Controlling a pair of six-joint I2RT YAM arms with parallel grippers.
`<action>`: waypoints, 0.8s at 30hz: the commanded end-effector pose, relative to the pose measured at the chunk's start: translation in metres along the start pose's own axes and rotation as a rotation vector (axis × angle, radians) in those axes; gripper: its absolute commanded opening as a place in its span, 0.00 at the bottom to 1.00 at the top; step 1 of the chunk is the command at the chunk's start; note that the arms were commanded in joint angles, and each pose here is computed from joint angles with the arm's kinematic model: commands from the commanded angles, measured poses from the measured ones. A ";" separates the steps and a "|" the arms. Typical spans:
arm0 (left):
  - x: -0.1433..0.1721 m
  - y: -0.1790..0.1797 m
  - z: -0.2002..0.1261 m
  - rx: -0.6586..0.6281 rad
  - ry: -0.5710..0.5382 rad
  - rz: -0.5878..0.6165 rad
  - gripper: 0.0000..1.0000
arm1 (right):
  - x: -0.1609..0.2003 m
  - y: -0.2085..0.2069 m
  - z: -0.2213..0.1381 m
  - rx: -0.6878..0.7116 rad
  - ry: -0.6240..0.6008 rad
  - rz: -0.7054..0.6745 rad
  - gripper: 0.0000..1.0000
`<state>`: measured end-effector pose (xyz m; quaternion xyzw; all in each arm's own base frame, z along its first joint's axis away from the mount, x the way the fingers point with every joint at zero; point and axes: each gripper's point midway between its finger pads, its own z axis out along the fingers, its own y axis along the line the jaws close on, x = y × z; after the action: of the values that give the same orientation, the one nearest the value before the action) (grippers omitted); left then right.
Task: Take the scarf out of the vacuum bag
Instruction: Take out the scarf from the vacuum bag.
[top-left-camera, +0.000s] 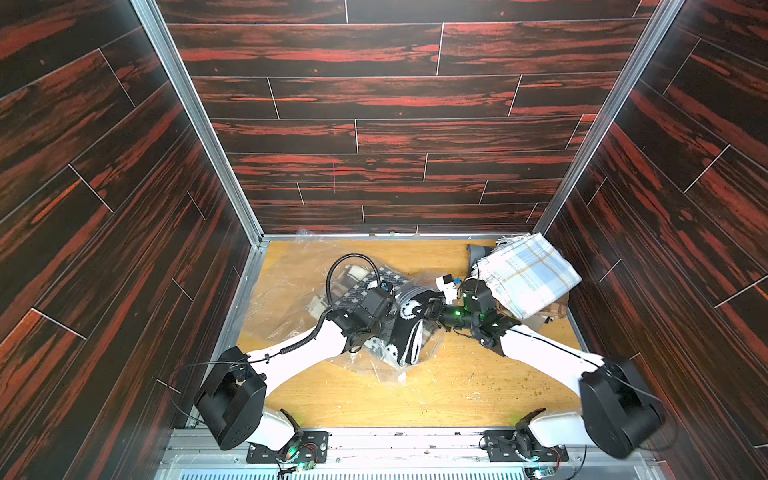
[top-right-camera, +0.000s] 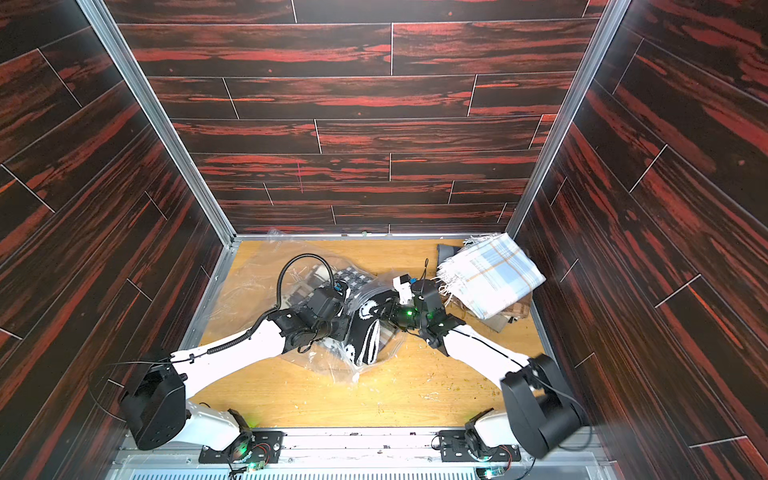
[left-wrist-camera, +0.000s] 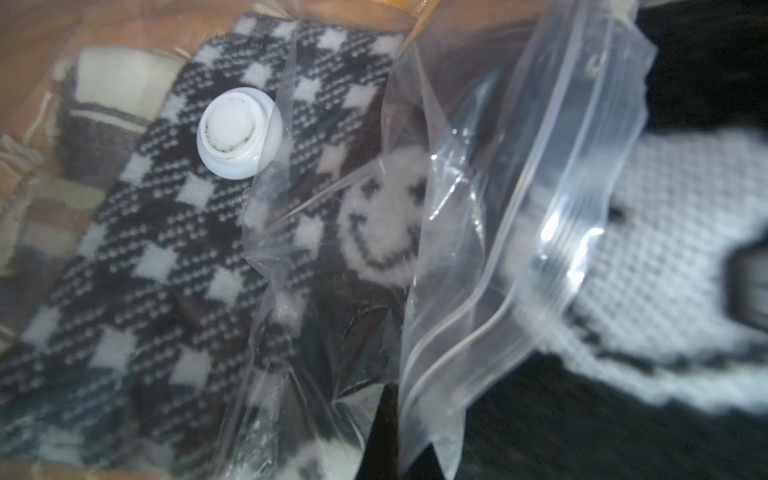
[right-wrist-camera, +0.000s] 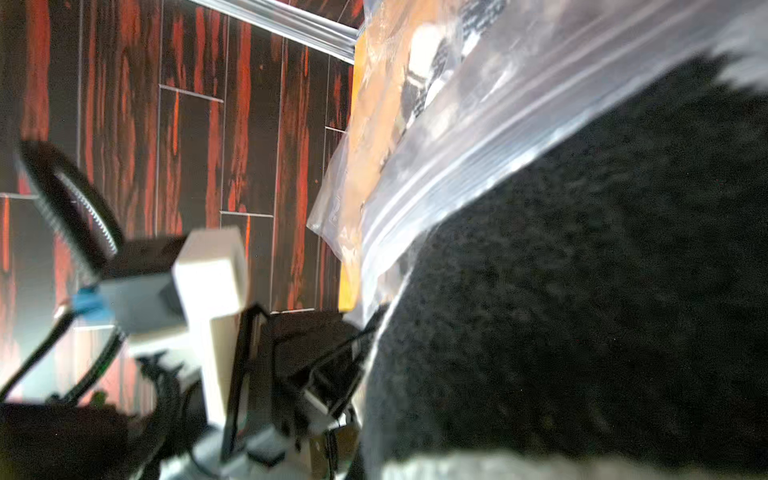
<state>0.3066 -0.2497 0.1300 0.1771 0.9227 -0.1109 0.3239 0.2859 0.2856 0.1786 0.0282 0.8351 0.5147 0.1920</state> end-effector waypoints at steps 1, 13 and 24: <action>-0.004 0.004 -0.002 -0.033 0.001 -0.002 0.00 | 0.003 0.005 -0.020 0.045 -0.009 -0.083 0.00; -0.002 0.008 -0.002 -0.047 0.003 -0.003 0.00 | -0.007 0.001 -0.075 0.114 -0.049 -0.107 0.00; -0.007 0.008 -0.003 -0.042 -0.018 -0.005 0.00 | -0.023 -0.050 -0.147 0.530 -0.112 -0.187 0.00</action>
<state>0.3083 -0.2467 0.1309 0.1727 0.9235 -0.1023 0.3268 0.2703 0.1604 0.2011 0.0469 0.9029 0.3443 0.2530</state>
